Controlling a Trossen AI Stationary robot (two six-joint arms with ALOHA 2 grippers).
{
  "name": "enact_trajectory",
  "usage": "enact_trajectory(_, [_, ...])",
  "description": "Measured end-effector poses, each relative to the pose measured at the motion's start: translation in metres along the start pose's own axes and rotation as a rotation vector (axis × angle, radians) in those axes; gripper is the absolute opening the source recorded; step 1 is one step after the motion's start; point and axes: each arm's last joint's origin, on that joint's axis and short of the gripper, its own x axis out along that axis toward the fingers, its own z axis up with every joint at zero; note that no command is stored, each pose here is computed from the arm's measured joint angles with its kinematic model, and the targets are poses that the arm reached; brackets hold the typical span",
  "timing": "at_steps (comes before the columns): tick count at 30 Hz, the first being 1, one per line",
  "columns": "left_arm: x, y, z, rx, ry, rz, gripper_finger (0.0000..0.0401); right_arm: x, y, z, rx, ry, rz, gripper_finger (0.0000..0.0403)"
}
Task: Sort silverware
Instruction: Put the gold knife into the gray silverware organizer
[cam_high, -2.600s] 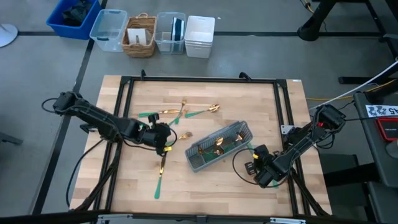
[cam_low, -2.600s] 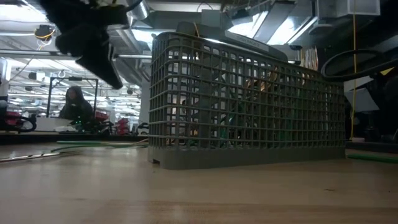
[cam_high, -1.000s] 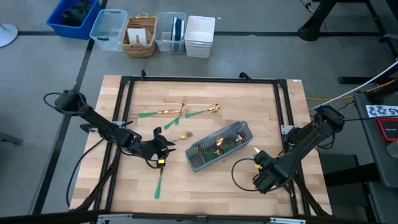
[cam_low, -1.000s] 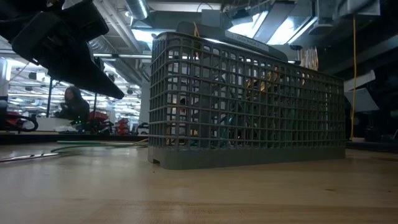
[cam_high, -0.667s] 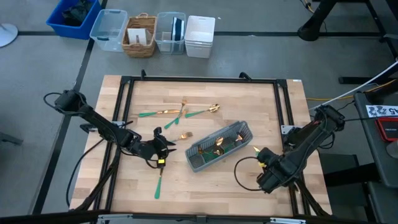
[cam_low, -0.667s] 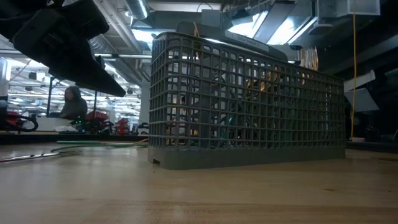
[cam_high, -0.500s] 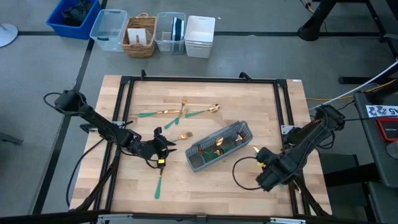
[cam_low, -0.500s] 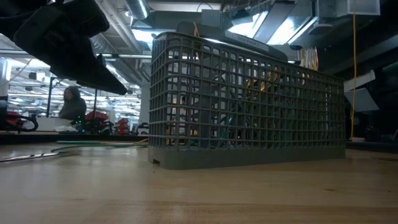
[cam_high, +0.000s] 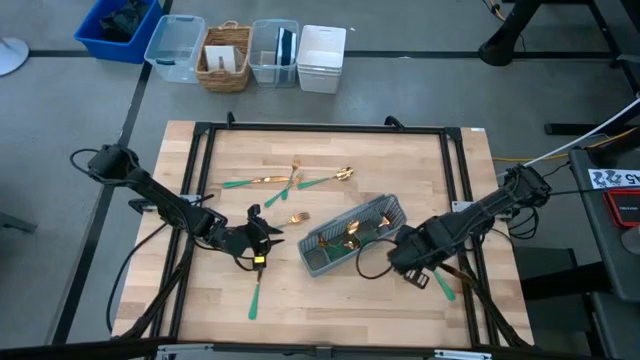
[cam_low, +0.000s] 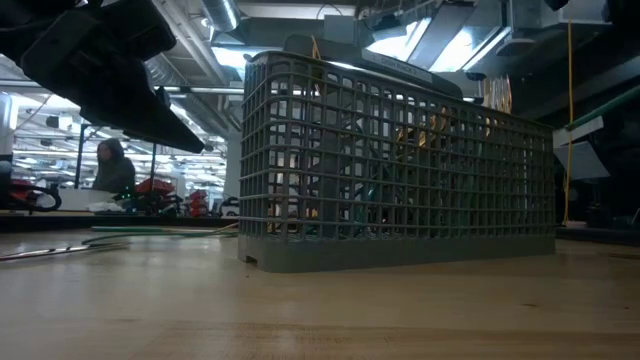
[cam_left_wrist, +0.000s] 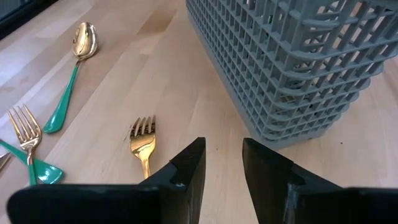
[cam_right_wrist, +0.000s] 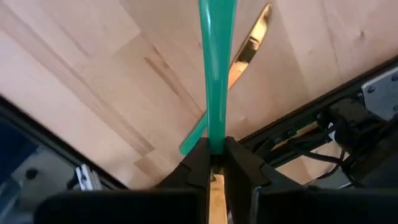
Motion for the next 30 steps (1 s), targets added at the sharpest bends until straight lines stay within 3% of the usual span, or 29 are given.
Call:
enact_trajectory(15, [0.000,0.000,0.000,0.015,0.002,0.000,0.0100,-0.006,-0.007,0.000,-0.086,0.026,0.050,0.0032])
enact_trajectory(23, [0.000,0.000,-0.001,0.018,0.006,0.002,0.0100,-0.024,-0.025,-0.012,-0.089,-0.067,0.100,0.0032])
enact_trajectory(30, [0.000,0.000,-0.001,0.017,0.005,0.002,0.0100,-0.033,-0.042,-0.004,-0.042,-0.121,0.125,0.0032])
